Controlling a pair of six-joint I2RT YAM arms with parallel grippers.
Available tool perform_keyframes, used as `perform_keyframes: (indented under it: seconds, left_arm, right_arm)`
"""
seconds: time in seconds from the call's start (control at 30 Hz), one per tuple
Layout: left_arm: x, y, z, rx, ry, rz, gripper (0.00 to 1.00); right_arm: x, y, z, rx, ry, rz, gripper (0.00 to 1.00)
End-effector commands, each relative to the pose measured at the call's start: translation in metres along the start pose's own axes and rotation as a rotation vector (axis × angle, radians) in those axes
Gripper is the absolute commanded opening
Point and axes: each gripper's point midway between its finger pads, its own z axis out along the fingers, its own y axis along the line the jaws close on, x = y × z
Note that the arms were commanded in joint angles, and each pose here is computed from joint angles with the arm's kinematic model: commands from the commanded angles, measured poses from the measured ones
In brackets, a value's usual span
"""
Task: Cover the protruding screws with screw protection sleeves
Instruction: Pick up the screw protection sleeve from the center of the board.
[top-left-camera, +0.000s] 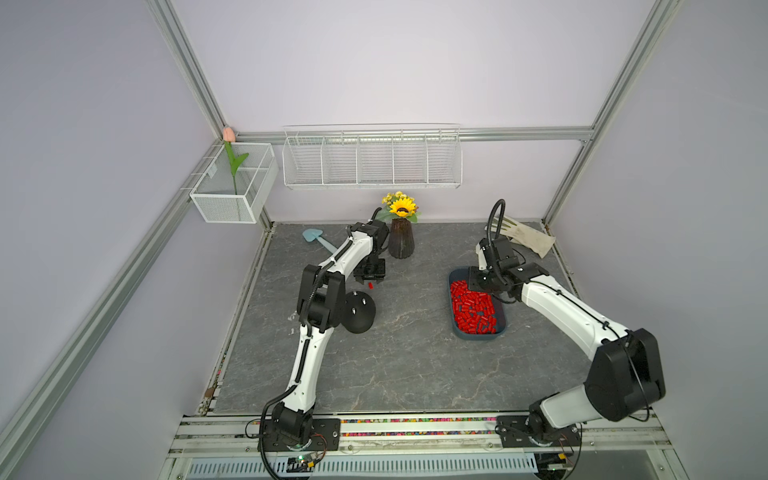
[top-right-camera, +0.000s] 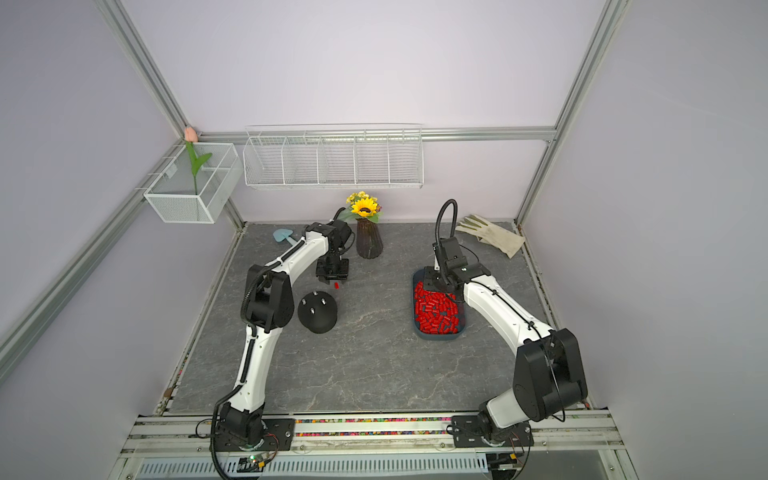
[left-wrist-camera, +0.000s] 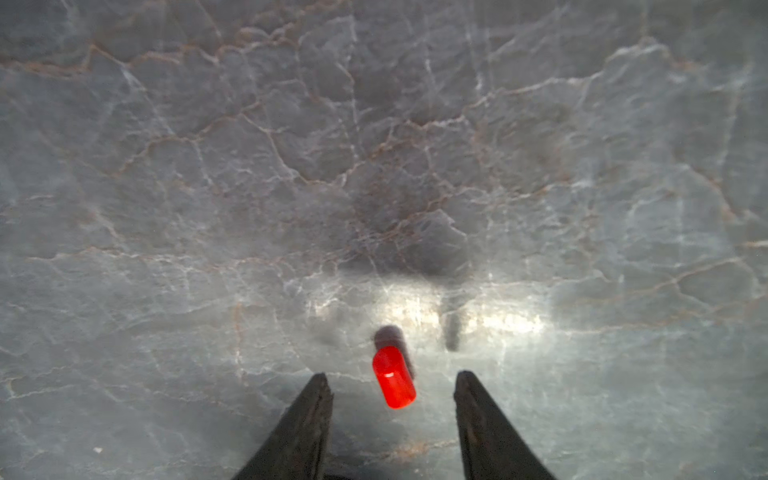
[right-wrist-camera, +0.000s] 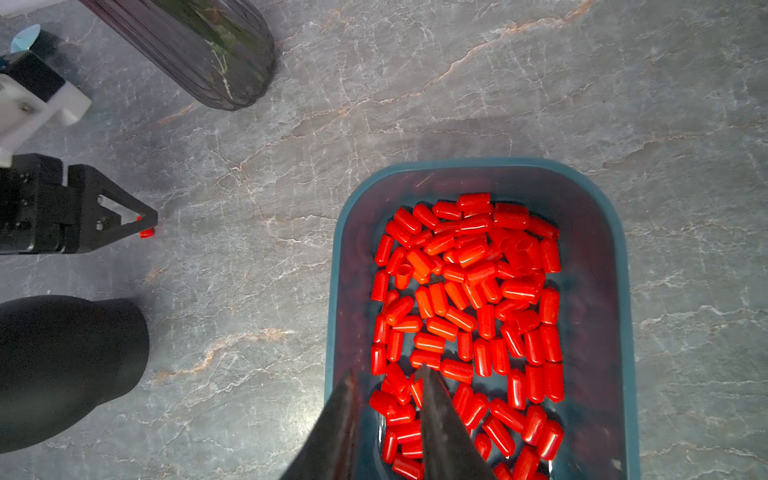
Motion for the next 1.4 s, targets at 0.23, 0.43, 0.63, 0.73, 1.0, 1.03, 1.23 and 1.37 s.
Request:
perform_keyframes:
  seconds: [0.23, 0.43, 0.63, 0.73, 1.0, 1.03, 1.23, 1.37]
  left_arm:
    - [-0.001, 0.01, 0.015, 0.0, 0.006, -0.059, 0.41]
    - [0.0, 0.01, 0.017, 0.009, 0.009, -0.06, 0.33]
    - [0.001, 0.01, 0.017, 0.012, 0.009, -0.059, 0.24]
    - [0.003, 0.011, 0.016, 0.011, 0.013, -0.058, 0.25]
    - [0.011, 0.014, 0.013, 0.011, 0.016, -0.063, 0.26]
    - [0.012, 0.014, 0.013, 0.014, 0.018, -0.065, 0.26]
    - [0.012, 0.014, 0.017, 0.017, 0.014, -0.069, 0.23]
    - [0.008, 0.012, 0.019, 0.023, 0.008, -0.071, 0.16]
  right_arm:
    - [-0.002, 0.0, -0.005, -0.018, -0.02, -0.006, 0.29]
    - [-0.003, 0.001, -0.003, -0.018, -0.018, -0.004, 0.29]
    - [-0.003, 0.0, -0.003, -0.012, -0.019, -0.003, 0.29]
    - [-0.003, -0.001, -0.004, -0.012, -0.02, -0.003, 0.29]
    - [-0.001, -0.001, -0.004, -0.015, -0.017, -0.001, 0.29]
    - [-0.001, -0.001, -0.004, -0.016, -0.016, -0.001, 0.29]
    - [0.0, 0.0, -0.004, -0.019, -0.015, 0.001, 0.29]
    - [-0.001, 0.0, -0.005, -0.022, -0.017, 0.0, 0.29]
